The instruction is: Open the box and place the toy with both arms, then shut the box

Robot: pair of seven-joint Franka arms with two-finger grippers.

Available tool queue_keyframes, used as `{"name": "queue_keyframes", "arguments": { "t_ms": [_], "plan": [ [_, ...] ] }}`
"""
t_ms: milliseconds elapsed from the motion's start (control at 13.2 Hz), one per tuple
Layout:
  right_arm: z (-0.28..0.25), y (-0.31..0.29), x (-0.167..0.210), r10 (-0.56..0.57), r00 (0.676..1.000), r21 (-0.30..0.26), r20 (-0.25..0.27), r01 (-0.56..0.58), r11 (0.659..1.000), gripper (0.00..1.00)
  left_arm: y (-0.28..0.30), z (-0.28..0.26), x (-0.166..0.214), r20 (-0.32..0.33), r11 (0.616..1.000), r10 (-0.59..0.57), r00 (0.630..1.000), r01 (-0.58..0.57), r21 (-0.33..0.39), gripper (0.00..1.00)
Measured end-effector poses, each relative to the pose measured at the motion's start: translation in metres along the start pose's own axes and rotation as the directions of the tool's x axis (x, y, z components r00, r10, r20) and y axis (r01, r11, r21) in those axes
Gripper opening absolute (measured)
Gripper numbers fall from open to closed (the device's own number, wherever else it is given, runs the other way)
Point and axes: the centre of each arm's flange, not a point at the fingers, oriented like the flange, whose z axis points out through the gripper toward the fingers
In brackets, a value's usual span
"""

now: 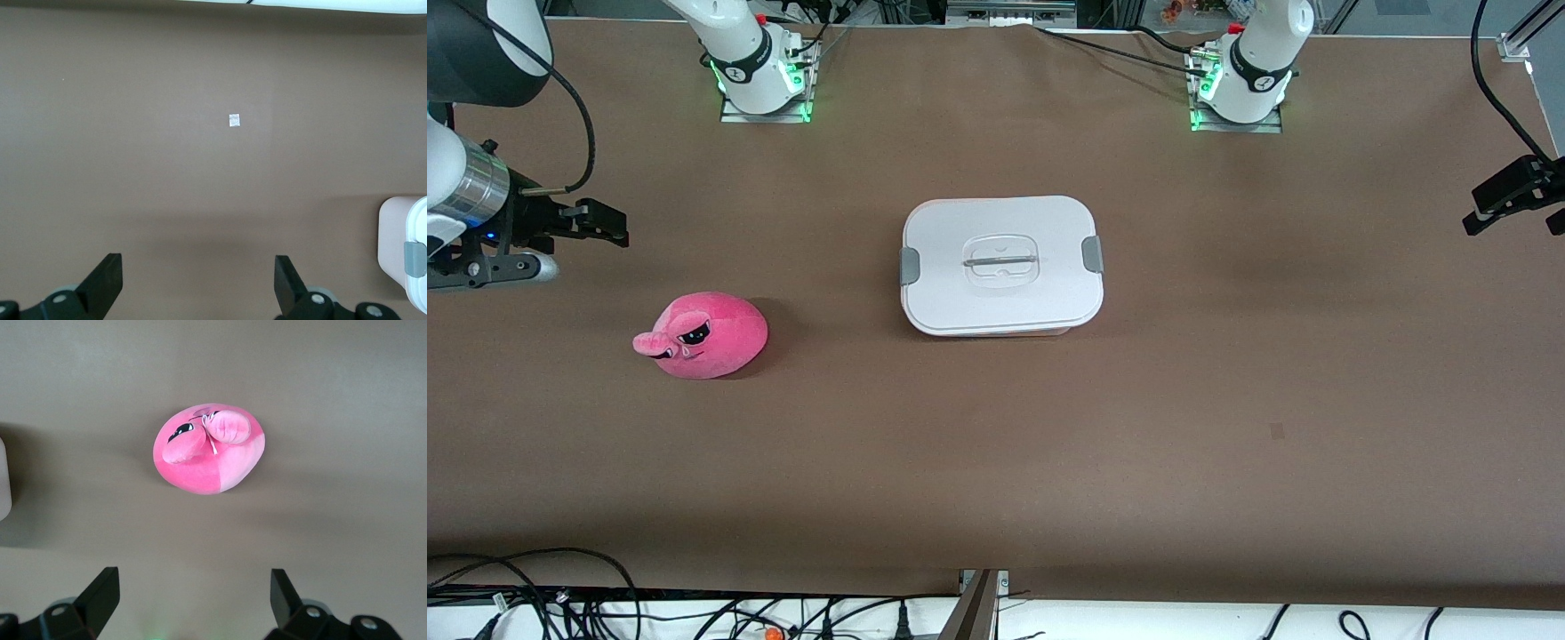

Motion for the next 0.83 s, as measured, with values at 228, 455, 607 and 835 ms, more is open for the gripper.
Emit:
{"name": "queue_keyframes", "arguments": {
  "t_ms": [228, 455, 607, 835],
  "plan": [
    [0.003, 0.0, -0.001, -0.001, 1.0, 0.001, 0.018, 0.001, 1.0, 1.0, -0.004, 0.0, -0.001, 0.002, 1.0, -0.008, 1.0, 0.008, 0.001, 1.0],
    [0.003, 0.0, -0.001, 0.0, 1.0, 0.002, 0.021, 0.0, 1.0, 1.0, -0.005, 0.004, -0.002, 0.03, 1.0, -0.009, 1.0, 0.009, -0.001, 1.0],
    [0.004, 0.0, -0.001, 0.0, 1.0, 0.002, 0.023, 0.0, 1.0, 1.0, -0.004, 0.012, -0.002, 0.059, 1.0, -0.007, 0.998, 0.007, -0.003, 1.0],
    [0.005, 0.0, 0.0, 0.0, 1.0, 0.002, 0.026, 0.0, 1.0, 1.0, 0.002, 0.018, -0.002, 0.089, 1.0, 0.005, 0.996, -0.005, -0.006, 1.0]
  ]
}}
